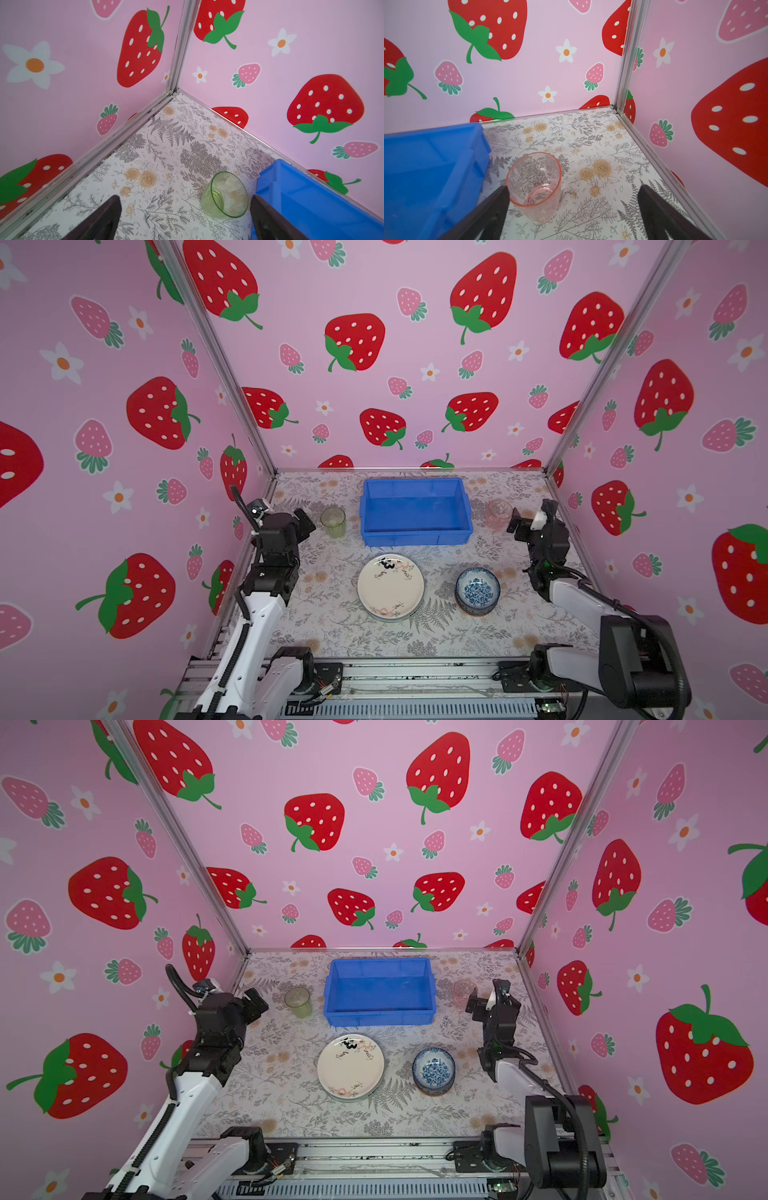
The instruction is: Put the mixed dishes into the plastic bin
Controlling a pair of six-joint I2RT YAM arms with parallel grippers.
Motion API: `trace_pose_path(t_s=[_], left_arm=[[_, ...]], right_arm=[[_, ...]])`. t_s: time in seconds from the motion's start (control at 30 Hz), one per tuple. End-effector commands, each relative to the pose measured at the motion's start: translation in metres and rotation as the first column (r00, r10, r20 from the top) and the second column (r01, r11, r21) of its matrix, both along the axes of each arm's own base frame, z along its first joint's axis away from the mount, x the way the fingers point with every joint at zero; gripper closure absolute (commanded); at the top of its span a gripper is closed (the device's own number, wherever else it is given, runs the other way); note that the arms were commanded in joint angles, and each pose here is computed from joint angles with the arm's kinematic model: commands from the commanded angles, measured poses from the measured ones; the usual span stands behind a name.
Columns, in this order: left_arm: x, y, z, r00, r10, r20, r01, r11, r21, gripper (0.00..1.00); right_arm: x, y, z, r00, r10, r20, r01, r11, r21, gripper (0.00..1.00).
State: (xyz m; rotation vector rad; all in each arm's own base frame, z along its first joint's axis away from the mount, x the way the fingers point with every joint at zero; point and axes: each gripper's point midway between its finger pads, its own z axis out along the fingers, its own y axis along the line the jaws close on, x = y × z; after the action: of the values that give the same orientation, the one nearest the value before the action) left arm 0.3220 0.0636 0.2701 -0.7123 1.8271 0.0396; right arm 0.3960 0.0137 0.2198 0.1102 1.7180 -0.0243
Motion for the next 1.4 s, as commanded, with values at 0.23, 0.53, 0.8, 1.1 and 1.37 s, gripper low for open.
trace_pose_path(t_s=[0.23,0.53,0.8,1.1,1.37], left_arm=[[-0.013,-0.032,-0.011,0.967,-0.186,-0.172,0.155,0.972,-0.18,0.0],[-0.017,-0.091,-0.051,0.847,-0.482,-0.224,0.372,0.839,-0.396,0.0],[-0.049,-0.146,-0.083,0.729,-0.645,-0.228,0.482,0.721,-0.497,0.06],[-0.083,-0.178,-0.122,0.671,-0.678,-0.299,0.466,0.701,-0.54,0.04],[-0.09,-0.194,-0.15,0.659,-0.691,-0.297,0.445,0.677,-0.586,0.03]], right_arm=[[-0.03,0.044,0.039,0.945,0.11,-0.309,-0.106,0.994,0.03,0.01],[-0.058,0.083,0.041,0.867,0.259,-0.427,-0.277,0.961,0.02,0.01],[-0.074,0.121,0.023,0.745,0.397,-0.536,-0.428,0.901,0.072,0.01],[-0.09,0.186,0.0,0.583,0.585,-0.564,-0.594,0.78,0.196,0.02],[-0.124,0.239,-0.034,0.402,0.686,-0.607,-0.69,0.663,0.292,0.04]])
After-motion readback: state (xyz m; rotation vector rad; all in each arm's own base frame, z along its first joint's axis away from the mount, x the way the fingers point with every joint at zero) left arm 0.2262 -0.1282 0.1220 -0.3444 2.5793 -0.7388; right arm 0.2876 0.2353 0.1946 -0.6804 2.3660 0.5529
